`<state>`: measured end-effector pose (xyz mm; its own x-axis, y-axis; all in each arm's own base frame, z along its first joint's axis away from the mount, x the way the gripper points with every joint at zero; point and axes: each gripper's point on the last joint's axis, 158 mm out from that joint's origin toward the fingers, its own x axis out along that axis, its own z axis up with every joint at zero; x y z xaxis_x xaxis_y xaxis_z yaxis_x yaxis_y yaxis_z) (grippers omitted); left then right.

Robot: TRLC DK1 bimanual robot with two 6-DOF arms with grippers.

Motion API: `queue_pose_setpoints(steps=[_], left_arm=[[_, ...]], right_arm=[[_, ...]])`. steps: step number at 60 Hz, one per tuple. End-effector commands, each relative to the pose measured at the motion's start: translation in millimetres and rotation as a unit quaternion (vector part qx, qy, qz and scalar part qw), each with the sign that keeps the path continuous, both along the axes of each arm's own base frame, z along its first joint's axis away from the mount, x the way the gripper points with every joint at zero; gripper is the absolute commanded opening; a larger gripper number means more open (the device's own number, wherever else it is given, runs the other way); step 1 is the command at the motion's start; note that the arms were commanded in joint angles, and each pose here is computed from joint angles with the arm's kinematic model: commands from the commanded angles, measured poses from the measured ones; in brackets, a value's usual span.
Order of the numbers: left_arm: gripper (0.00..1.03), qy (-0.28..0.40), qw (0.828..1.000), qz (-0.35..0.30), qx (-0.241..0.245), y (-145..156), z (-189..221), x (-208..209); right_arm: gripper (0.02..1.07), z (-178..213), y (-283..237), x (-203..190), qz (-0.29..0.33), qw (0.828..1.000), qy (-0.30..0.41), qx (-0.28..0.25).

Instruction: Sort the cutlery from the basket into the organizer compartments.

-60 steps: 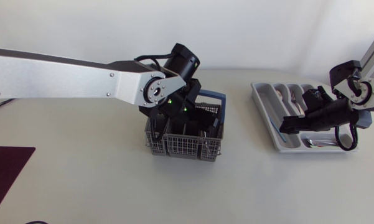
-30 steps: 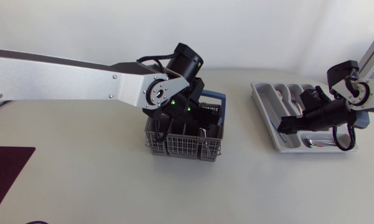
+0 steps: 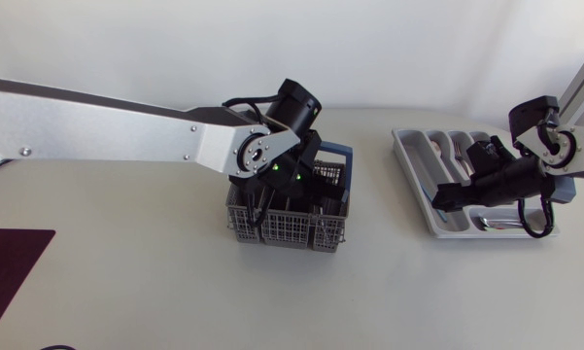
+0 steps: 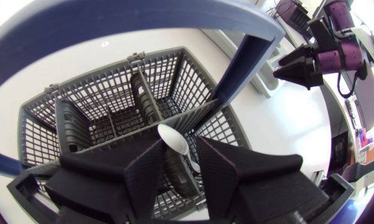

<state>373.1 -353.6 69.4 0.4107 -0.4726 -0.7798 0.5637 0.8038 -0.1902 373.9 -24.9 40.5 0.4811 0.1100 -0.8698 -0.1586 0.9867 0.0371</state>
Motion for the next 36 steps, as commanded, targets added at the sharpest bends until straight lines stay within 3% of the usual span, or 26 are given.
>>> queue_pose_setpoints(steps=[1,13,36], left_arm=[[0.23,-0.002,1.0,0.006,-0.007,-8,1,4],[0.11,-0.01,1.0,0.002,-0.012,-10,3,3],[0.04,-0.025,1.0,-0.005,-0.004,-12,1,-1]], right_arm=[[0.89,-2,3,-5,-0.006,1.0,0.001,0.001],[0.89,-4,7,-6,0.0,1.0,0.003,0.001],[0.89,-5,14,-8,0.011,1.0,0.001,-0.001]])
